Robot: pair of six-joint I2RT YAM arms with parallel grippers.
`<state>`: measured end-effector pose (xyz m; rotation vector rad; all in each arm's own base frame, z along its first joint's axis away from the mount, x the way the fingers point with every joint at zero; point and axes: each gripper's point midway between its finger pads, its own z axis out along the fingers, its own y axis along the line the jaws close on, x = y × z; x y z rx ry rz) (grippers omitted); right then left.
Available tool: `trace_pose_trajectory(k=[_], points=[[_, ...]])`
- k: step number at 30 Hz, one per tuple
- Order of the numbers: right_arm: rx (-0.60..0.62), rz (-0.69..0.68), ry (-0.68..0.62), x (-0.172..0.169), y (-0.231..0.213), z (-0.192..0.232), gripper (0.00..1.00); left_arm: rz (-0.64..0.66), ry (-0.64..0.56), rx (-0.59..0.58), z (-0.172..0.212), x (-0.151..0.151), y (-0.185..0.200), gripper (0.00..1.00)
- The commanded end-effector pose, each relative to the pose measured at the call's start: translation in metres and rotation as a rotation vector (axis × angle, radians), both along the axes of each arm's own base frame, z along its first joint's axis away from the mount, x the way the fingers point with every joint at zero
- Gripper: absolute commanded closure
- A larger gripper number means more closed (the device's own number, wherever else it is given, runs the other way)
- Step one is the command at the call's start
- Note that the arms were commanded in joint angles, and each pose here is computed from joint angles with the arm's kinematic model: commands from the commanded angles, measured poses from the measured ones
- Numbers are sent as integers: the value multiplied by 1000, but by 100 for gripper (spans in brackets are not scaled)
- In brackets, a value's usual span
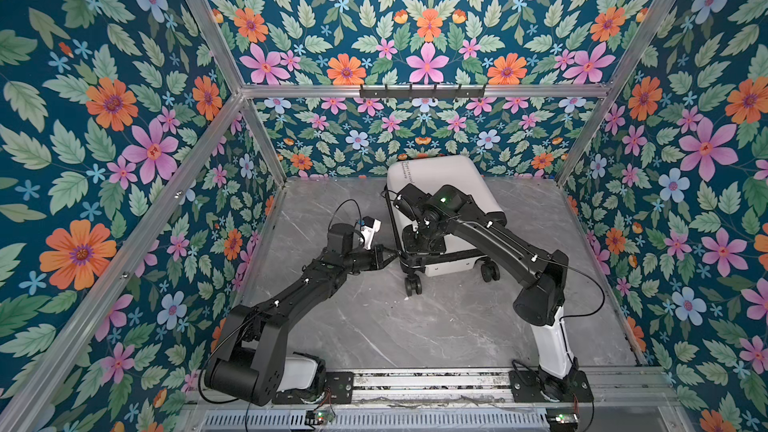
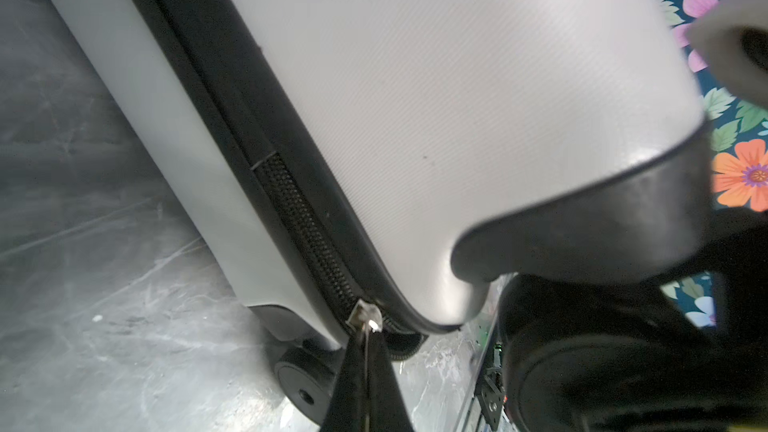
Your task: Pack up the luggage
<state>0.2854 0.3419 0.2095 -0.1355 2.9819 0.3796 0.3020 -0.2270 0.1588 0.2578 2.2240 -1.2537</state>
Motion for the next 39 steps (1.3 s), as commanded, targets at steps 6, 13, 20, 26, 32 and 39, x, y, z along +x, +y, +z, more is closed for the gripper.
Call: trace_pose_trajectory(k=[6, 13, 20, 26, 32, 39], points=[[116, -120, -59, 34, 2, 26, 100, -25, -12, 41, 9, -20, 1, 100], [191, -150, -53, 47, 13, 35, 100, -45, -73, 67, 26, -34, -17, 100], [242, -173, -49, 57, 25, 39, 100, -26, -104, 38, 37, -42, -27, 100], [297, -220, -37, 66, 39, 37, 100, 65, -140, -59, 55, -39, -28, 100], [321, -257, -31, 75, 56, 32, 100, 128, -147, -158, 65, -34, -36, 100], [307, -265, -17, 74, 59, 24, 100, 185, -159, -189, 74, -28, -33, 100]])
